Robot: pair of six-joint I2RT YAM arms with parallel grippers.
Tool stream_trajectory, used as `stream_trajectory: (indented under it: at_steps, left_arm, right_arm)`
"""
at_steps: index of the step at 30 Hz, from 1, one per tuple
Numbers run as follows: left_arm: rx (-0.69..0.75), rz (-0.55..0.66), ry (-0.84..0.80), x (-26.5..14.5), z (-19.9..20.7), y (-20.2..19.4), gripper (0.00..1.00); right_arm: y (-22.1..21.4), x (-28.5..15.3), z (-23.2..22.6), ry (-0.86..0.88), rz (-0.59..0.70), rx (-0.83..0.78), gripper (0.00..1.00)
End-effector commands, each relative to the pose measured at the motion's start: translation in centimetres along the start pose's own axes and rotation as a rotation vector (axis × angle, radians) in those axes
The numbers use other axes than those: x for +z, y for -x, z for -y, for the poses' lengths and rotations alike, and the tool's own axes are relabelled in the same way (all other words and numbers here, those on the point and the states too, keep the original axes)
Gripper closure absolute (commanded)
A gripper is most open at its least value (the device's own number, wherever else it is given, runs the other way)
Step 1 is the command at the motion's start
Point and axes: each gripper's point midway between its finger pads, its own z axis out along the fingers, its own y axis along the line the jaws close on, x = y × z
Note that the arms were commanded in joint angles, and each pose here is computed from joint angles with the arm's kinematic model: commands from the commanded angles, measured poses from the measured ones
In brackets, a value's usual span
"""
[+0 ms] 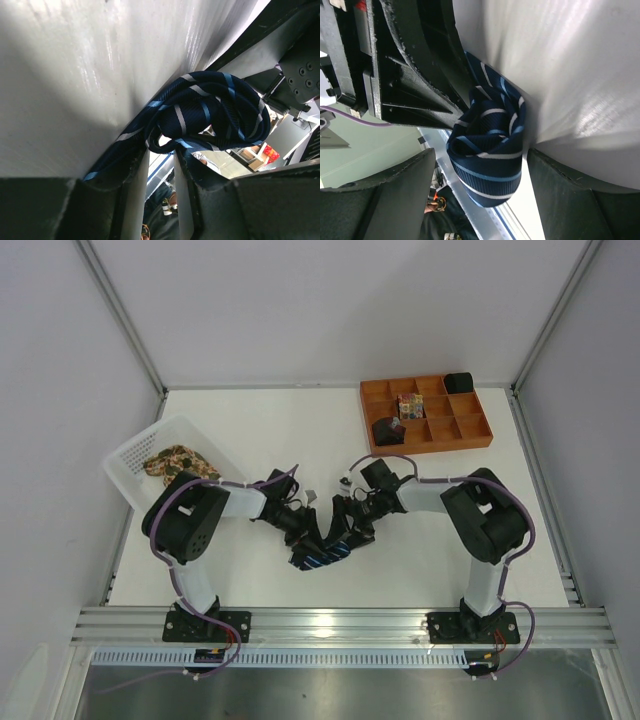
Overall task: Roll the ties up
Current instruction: Roll the tie, then place the rolled tie into the container
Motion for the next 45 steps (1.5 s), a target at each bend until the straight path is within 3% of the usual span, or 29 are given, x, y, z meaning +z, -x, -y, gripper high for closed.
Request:
stream_trajectory:
  at_steps: [1,8,29,32,35,45]
  left_arm:
    - [-0.002,0.049,0.119,0.5,-3.7,0.7,0.67]
    - [-0.003,0.050,0.112,0.4,-3.6,0.9,0.67]
    - [-0.009,0.050,0.110,0.3,-3.7,1.0,0.67]
    - [-0.010,0.052,0.109,0.3,-3.7,1.0,0.67]
    - [-0.006,0.054,0.108,0.3,-3.6,1.1,0.67]
    - [0.010,0.069,0.089,0.0,-3.0,1.3,0.67]
  right_arm:
    - [1.4,0.8,0.4,-0.042,0.038,-0.033,0.19]
    - [0.8,1.2,1.0,-0.057,0.028,-0.031,0.22]
    - [-0.2,3.0,1.6,-0.039,0.035,-0.020,0.43]
    - [-0.6,3.1,1.8,-0.040,0.028,-0.007,0.56]
    - [-0.6,3.1,1.8,-0.041,0.030,-0.004,0.57]
    - [0.3,2.3,1.8,-0.163,0.045,0.005,0.86]
